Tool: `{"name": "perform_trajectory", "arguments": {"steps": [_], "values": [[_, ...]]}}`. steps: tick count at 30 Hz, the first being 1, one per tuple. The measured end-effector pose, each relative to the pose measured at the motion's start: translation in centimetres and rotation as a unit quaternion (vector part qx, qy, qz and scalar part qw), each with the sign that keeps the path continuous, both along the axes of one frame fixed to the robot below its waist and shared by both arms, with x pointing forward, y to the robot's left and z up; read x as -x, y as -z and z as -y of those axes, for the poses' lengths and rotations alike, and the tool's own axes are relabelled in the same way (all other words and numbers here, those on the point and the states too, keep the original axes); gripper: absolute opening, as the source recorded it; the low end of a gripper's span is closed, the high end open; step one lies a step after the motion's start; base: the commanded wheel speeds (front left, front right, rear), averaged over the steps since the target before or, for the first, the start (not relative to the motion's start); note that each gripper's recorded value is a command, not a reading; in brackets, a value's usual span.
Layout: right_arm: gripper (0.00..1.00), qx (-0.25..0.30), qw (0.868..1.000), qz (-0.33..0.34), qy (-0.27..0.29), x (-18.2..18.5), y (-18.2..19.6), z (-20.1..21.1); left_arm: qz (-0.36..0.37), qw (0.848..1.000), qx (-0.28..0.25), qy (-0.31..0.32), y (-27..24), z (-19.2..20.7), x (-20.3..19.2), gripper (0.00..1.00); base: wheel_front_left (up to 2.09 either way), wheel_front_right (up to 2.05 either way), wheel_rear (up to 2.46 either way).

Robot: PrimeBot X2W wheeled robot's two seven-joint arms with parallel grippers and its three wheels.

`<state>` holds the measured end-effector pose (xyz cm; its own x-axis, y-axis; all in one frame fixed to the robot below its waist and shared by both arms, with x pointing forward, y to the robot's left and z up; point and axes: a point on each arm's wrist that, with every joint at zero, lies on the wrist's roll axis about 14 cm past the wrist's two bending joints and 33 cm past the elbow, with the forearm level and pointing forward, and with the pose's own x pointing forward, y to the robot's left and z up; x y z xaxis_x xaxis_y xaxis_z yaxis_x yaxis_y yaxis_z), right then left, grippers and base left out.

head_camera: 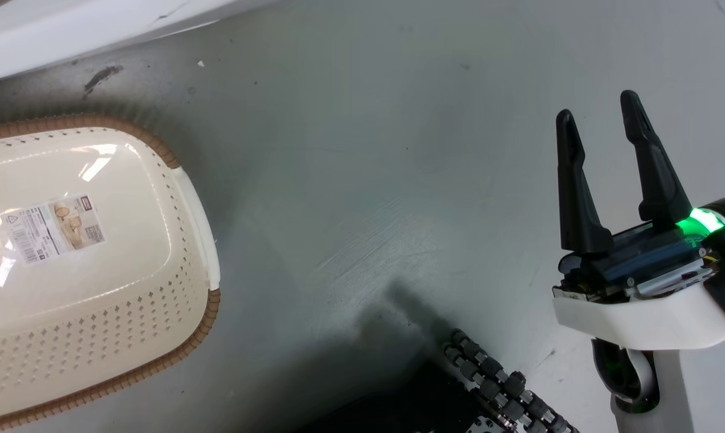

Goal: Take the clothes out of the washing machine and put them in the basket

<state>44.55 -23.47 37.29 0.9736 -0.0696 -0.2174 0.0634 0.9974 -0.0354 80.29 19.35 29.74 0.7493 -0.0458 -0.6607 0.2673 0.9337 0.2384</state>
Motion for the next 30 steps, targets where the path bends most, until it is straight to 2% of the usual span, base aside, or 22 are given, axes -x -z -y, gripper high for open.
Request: {"name": "perform_trajectory", "arguments": {"steps": [4,13,22,30], "values": [[1.0,0.007,1.0,0.017,0.004,-0.3,-1.4,0.5,0.043,0.999,0.015,0.006,-1.8,1.0,-0.6,0.0,0.0,0.0,0.0],[1.0,0.026,0.998,0.054,0.014,-0.2,-4.6,1.6,0.105,0.992,0.069,0.027,-5.2,3.9,0.9,0.0,0.0,0.0,0.0],[1.0,0.043,0.994,0.102,0.007,0.1,-8.6,1.4,0.164,0.977,0.133,0.024,-8.9,5.2,5.2,0.0,0.0,0.0,0.0],[1.0,0.045,0.987,0.153,-0.001,0.7,-12.5,0.7,0.216,0.964,0.15,0.027,-12.8,4.3,10.3,0.0,0.0,0.0,0.0]]}}
